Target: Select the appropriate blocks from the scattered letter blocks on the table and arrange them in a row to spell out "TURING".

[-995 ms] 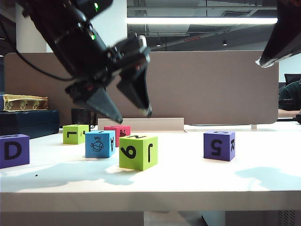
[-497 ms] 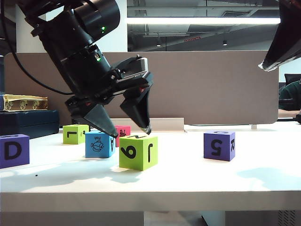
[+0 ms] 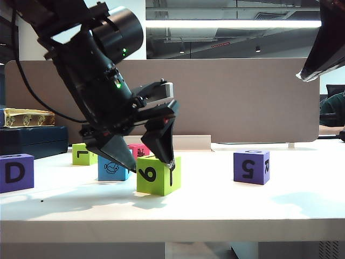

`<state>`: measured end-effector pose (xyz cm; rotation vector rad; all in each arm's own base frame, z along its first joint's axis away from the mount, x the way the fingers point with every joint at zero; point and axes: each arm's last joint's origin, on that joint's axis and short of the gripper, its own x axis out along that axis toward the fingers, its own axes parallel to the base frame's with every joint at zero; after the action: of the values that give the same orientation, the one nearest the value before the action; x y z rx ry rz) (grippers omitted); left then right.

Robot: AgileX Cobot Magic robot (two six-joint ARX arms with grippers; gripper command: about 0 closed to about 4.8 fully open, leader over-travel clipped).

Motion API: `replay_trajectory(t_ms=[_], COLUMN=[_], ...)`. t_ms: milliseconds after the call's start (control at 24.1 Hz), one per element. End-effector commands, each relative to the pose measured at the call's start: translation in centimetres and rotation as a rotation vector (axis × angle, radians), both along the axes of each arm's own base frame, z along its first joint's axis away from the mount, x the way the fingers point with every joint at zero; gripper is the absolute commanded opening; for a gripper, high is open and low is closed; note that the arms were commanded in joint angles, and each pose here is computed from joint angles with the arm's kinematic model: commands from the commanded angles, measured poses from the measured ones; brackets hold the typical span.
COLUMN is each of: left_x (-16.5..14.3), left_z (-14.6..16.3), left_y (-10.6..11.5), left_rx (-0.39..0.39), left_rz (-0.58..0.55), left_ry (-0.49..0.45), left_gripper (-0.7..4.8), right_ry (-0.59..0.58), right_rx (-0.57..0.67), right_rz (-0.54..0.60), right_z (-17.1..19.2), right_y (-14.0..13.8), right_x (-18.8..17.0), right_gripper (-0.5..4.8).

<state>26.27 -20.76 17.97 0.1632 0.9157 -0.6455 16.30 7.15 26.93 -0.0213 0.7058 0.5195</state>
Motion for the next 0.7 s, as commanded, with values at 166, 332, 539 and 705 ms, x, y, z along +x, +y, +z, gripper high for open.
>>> replay_trajectory(t_ms=[166, 332, 539, 705], left_x=[0.8, 1.1, 2.2, 3.1], left_z=[-0.4, -0.4, 0.6, 1.2], left_y=[-0.6, -0.9, -1.8, -2.5], left_rx=[-0.054, -0.081, -0.163, -0.146], left_rz=[0.021, 0.021, 0.062, 0.062], left_ry=[-0.031, -0.063, -0.103, -0.083], left_gripper=[3.04, 3.04, 3.03, 2.76], right_ry=[-0.019, -0.017, -0.017, -0.014], right_rx=[0.006, 0.006, 0.006, 0.005], right_rz=[-0.002, -0.001, -0.001, -0.002], right_z=[0.3, 0.3, 0.3, 0.3], right_y=[0.0, 0.0, 0.0, 0.0], right_x=[0.1, 0.1, 0.1, 0.0], right_gripper=[-0.01, -0.01, -0.01, -0.01])
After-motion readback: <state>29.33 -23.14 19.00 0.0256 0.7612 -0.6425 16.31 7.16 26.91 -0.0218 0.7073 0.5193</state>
